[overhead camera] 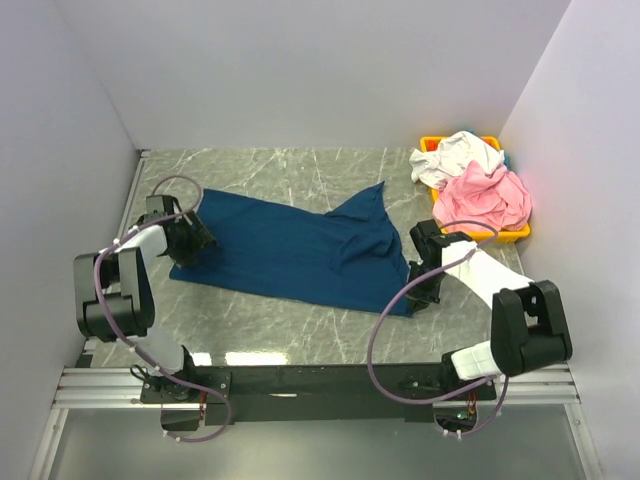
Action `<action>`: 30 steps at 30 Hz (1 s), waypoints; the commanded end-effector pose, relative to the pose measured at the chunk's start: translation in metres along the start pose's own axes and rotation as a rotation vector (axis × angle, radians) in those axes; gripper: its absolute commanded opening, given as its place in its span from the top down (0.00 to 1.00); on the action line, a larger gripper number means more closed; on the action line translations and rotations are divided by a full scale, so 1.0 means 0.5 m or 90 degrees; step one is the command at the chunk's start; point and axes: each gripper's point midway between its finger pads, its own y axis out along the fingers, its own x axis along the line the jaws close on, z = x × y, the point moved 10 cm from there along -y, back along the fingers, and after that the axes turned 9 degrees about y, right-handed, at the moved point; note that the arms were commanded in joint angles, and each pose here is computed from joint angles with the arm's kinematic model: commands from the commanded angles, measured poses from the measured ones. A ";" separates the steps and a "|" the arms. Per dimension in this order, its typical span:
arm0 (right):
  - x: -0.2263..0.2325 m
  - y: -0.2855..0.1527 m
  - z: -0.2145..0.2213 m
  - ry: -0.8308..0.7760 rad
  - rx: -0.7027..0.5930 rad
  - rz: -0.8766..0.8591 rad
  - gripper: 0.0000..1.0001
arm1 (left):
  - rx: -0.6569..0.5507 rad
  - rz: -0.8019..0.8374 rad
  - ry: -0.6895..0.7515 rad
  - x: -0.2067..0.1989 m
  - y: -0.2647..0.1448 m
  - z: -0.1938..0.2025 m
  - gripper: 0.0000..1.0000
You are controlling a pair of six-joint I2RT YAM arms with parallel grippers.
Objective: Fold and stack the t-shirts
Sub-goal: Fold the tshirt
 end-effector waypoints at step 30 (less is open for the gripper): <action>0.355 -0.114 -0.160 -0.153 -0.111 -0.152 0.52 | -0.052 0.013 0.022 -0.071 -0.097 0.052 0.19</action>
